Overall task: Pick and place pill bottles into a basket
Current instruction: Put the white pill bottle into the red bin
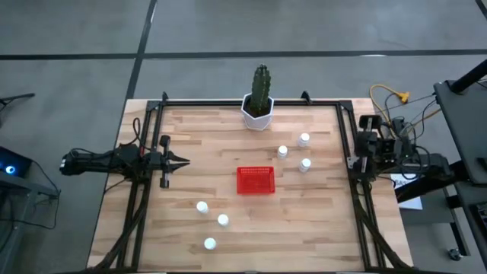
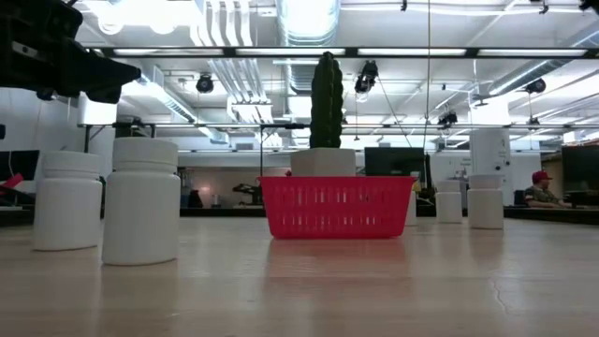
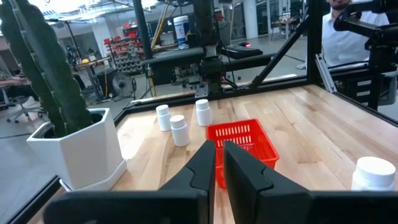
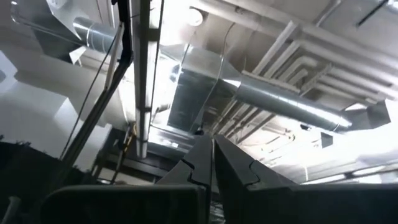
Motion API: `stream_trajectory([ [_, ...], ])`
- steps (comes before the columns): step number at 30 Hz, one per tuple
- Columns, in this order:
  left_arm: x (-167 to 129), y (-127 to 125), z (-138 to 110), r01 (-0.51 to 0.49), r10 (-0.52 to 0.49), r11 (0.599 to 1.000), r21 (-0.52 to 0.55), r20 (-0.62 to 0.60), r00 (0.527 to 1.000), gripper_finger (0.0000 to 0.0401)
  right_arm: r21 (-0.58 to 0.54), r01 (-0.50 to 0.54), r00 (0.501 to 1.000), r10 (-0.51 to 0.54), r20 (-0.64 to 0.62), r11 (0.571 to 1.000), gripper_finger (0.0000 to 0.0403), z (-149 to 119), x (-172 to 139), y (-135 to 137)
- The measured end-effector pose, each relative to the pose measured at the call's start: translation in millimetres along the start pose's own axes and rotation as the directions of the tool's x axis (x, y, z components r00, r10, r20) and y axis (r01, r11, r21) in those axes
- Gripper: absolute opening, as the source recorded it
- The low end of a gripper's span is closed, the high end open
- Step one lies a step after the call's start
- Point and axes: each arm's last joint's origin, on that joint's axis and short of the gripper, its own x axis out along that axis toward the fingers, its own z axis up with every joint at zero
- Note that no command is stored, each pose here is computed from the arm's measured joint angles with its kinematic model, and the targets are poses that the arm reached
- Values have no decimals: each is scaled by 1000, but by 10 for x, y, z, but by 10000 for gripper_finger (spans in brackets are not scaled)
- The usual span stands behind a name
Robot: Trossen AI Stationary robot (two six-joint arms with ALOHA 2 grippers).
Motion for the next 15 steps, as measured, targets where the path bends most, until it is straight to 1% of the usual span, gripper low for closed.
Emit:
stream_trajectory([
  [4, 0, 0, 1, 0, 0, 1000, 0, 0, 1000, 15, -50, -3, 1000, 3, -10, 999, 9, 131, 213, -53],
  [6, 0, 0, 1, 0, 0, 1000, 0, 0, 1000, 15, -75, -14, 999, 11, -42, 997, 9, 172, 337, -74],
  [9, 0, 0, 1, 0, 0, 1000, 0, 0, 1000, 15, -120, -34, 993, 19, -119, 992, 9, 224, 545, -108],
  [13, 0, 0, 1, 0, 0, 1000, 0, 0, 1000, 15, -160, -22, 969, -18, -245, 987, 9, 272, 826, -165],
  [15, 0, 0, 0, 0, 0, 1000, 0, 0, 1000, 15, -173, -18, 958, -33, -285, 985, 9, 304, 963, -192],
])
